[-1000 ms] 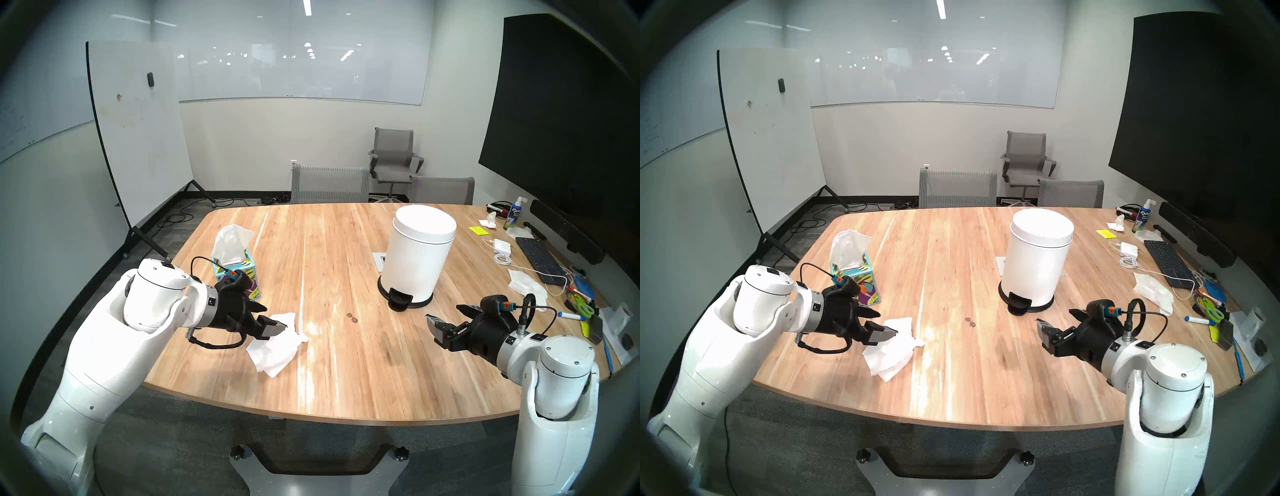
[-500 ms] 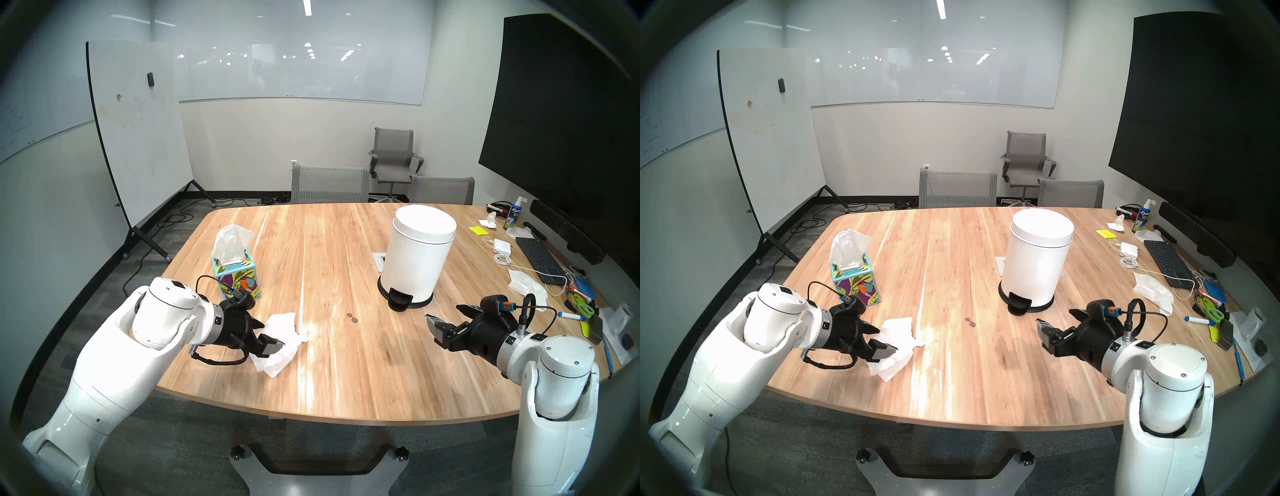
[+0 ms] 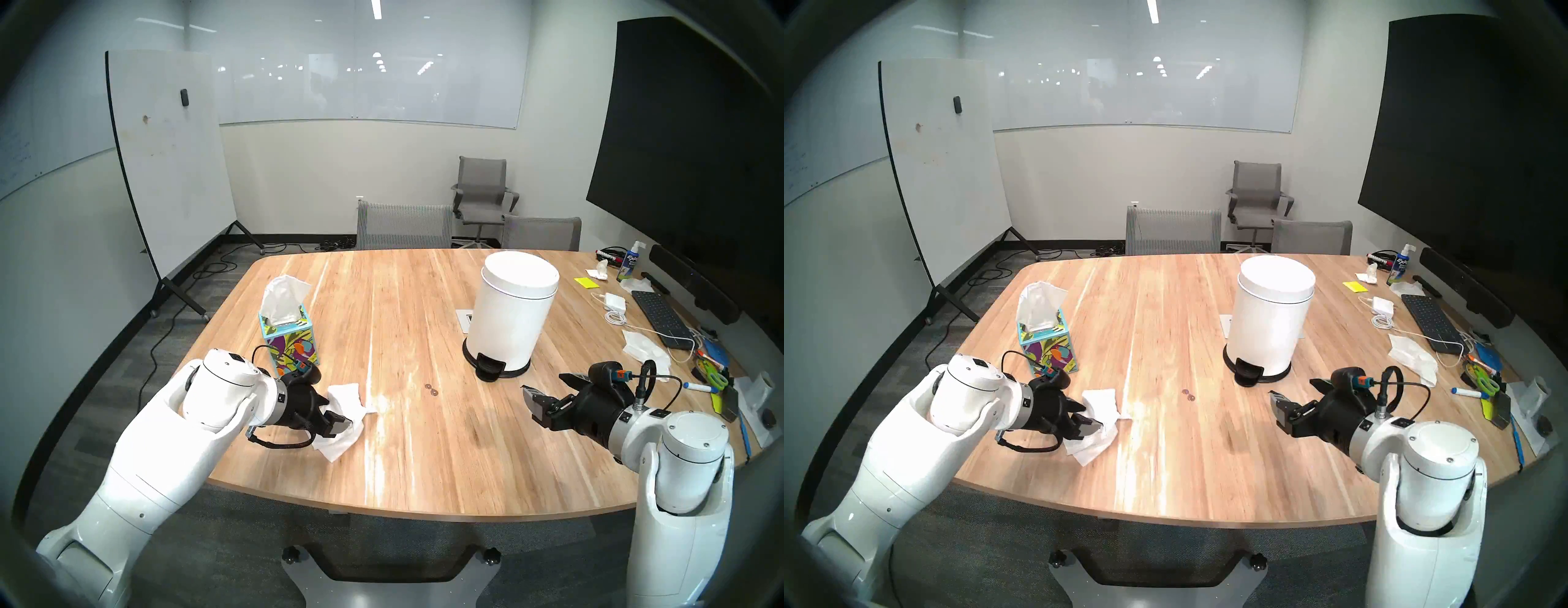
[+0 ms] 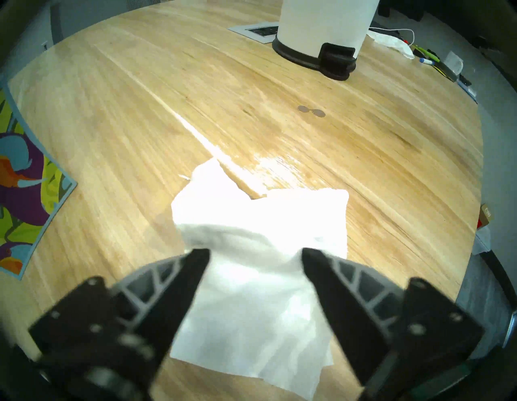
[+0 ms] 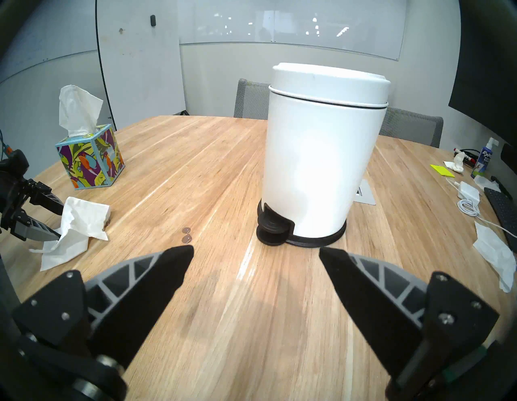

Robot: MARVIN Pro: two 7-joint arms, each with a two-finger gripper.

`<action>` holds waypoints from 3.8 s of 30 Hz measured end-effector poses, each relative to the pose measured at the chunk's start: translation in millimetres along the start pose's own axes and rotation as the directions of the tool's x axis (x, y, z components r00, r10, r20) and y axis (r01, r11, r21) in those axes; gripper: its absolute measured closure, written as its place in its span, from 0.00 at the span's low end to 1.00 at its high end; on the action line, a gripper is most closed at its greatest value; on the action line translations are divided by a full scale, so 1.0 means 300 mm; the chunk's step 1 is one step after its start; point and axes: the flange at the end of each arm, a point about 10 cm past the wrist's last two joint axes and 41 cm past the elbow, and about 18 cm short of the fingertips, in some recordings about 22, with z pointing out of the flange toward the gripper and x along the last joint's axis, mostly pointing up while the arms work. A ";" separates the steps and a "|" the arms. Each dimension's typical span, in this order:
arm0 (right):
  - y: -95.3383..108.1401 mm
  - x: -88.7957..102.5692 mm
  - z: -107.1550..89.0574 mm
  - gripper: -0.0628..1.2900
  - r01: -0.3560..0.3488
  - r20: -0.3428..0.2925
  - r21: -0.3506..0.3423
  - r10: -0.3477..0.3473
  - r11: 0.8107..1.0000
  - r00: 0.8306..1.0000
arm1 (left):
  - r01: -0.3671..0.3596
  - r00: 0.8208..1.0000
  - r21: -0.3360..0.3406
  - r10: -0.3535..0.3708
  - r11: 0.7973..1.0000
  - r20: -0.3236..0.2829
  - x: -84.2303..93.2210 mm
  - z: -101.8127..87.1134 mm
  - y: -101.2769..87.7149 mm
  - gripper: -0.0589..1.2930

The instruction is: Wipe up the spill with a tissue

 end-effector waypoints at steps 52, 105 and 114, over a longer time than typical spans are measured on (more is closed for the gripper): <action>0.000 0.000 0.000 0.05 0.000 0.000 0.000 0.000 1.000 1.000 | -0.050 0.999 0.032 0.049 0.998 0.018 -0.048 0.116 0.022 0.97; 0.000 0.000 0.000 0.05 0.000 0.000 0.000 0.000 1.000 1.000 | 0.007 0.999 0.035 -0.005 0.999 -0.051 0.090 0.271 -0.117 0.97; 0.000 0.000 0.000 0.05 0.000 0.000 0.000 0.000 1.000 1.000 | 0.004 0.997 0.037 -0.002 0.999 -0.071 0.084 0.273 -0.169 0.97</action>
